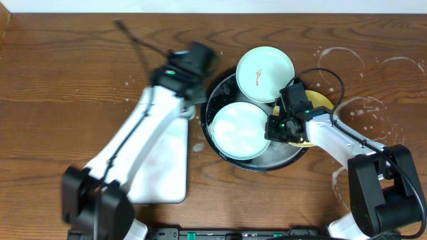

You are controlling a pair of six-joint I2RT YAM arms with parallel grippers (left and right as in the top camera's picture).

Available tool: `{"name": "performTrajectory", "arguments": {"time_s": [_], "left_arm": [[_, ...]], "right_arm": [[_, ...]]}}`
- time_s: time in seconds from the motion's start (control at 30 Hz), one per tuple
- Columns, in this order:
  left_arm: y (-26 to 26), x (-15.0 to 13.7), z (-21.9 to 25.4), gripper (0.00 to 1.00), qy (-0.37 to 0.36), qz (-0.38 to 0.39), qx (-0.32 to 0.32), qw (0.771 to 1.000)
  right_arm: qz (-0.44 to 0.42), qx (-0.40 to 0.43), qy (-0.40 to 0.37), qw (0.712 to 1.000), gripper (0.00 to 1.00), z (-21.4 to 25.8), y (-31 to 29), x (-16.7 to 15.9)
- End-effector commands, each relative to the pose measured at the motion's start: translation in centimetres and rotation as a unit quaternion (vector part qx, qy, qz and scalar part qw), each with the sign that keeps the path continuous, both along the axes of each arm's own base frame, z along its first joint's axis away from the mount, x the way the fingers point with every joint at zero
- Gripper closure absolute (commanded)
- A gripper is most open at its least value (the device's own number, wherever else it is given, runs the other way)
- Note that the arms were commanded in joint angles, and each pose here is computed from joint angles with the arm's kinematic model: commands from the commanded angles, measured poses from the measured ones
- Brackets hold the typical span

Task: Clean dirty plates on tray and stack at the side
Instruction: 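Return the sponge to the foam tray with the left gripper, then grip the cleaned green plate rim with the right gripper and lift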

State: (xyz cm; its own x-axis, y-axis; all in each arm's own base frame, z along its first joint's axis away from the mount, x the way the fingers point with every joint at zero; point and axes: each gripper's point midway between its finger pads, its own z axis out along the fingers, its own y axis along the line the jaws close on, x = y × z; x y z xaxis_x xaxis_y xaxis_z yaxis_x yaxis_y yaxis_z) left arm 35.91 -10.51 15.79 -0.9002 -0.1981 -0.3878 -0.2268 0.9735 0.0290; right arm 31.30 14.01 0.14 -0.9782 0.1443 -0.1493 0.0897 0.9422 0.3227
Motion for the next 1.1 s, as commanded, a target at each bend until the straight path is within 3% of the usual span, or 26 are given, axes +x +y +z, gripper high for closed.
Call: {"name": "performTrajectory", "arguments": {"time_s": [0.0, 0.13, 0.23, 0.43, 0.7, 0.87, 1.07], "left_arm": [[2.1, -2.0, 0.4, 0.92, 0.047, 0.022, -0.044, 0.998], [5.6, -4.3, -1.4, 0.92, 0.108, 0.058, -0.031, 0.992], [6.7, -5.8, -3.5, 0.92, 0.144, 0.060, -0.031, 0.987], [8.2, -7.6, -6.8, 0.92, 0.175, 0.083, -0.029, 0.981], [8.6, -7.7, -7.6, 0.92, 0.175, 0.089, -0.030, 0.980], [8.6, -7.5, -7.6, 0.92, 0.171, 0.089, -0.031, 0.981], [8.6, -7.6, -7.6, 0.92, 0.171, 0.089, -0.031, 0.981]], "right_arm": [[0.023, -0.052, -0.010, 0.998, 0.99, -1.5, -2.0, 0.1], [0.038, -0.032, -0.024, 0.998, 0.99, 0.2, -1.1, 0.9], [0.006, -0.072, -0.040, 0.997, 0.99, 2.3, -2.5, 1.5], [0.060, -0.112, -0.151, 0.980, 0.99, 9.1, -2.0, 2.6], [0.125, -0.201, -0.273, 0.933, 0.99, 15.4, -1.5, 2.3], [0.180, -0.263, -0.304, 0.898, 0.99, 16.9, -1.4, 2.1], [0.179, -0.341, -0.328, 0.862, 0.99, 18.3, -1.9, 2.2]]}}
